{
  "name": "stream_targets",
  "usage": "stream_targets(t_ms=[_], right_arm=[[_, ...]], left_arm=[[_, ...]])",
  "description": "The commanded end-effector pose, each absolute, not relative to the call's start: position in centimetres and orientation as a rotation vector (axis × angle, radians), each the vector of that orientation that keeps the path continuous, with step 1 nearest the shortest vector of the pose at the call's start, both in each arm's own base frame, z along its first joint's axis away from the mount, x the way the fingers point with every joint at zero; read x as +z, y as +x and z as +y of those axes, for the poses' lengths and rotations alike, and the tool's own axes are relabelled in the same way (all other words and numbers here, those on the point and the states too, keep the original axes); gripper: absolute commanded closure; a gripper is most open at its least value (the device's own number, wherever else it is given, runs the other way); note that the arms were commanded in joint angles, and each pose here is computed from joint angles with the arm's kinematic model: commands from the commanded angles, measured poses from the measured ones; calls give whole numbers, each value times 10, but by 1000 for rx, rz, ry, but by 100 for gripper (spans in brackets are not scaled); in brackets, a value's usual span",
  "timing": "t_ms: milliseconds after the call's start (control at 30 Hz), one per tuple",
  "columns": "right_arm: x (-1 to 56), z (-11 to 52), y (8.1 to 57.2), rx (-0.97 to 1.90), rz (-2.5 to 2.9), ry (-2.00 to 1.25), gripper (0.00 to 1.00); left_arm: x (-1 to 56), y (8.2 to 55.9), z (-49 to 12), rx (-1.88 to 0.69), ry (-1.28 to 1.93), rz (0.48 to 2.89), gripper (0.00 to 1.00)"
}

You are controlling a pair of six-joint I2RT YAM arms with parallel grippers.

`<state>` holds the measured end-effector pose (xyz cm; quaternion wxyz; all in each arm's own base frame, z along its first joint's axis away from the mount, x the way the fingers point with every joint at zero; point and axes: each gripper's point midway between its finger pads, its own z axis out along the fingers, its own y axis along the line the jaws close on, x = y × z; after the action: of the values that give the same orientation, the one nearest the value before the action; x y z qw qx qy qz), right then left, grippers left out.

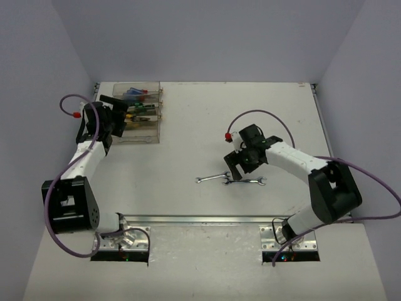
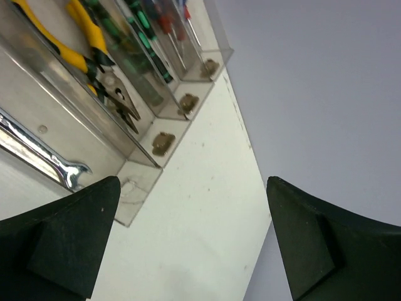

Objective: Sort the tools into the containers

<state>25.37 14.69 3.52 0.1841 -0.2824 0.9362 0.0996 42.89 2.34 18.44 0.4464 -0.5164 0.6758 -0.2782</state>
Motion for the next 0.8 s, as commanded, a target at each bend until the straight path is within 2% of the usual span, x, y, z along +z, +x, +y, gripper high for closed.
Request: stream_targets(t_ms=[0, 233, 533, 600, 733, 767], right_arm=[[8, 145, 244, 97, 2594, -1254, 9], [-18, 141, 255, 8, 2528, -1425, 12], [-33, 129, 225, 100, 2594, -1512, 18], [-33, 128, 224, 115, 2610, -1506, 29], [-43, 120, 217, 91, 2672, -1516, 65], [-44, 119, 216, 91, 2680, -1515, 70]], left_arm=[[210, 399, -17, -750, -949, 1799, 0], [187, 362, -53, -856, -839, 1890, 0], [203, 352, -67, -911, -736, 1895, 0], [209, 351, -68, -923, -722, 1886, 0], [212, 349, -70, -934, -710, 1883, 0], [212, 348, -71, -940, -705, 1886, 0]])
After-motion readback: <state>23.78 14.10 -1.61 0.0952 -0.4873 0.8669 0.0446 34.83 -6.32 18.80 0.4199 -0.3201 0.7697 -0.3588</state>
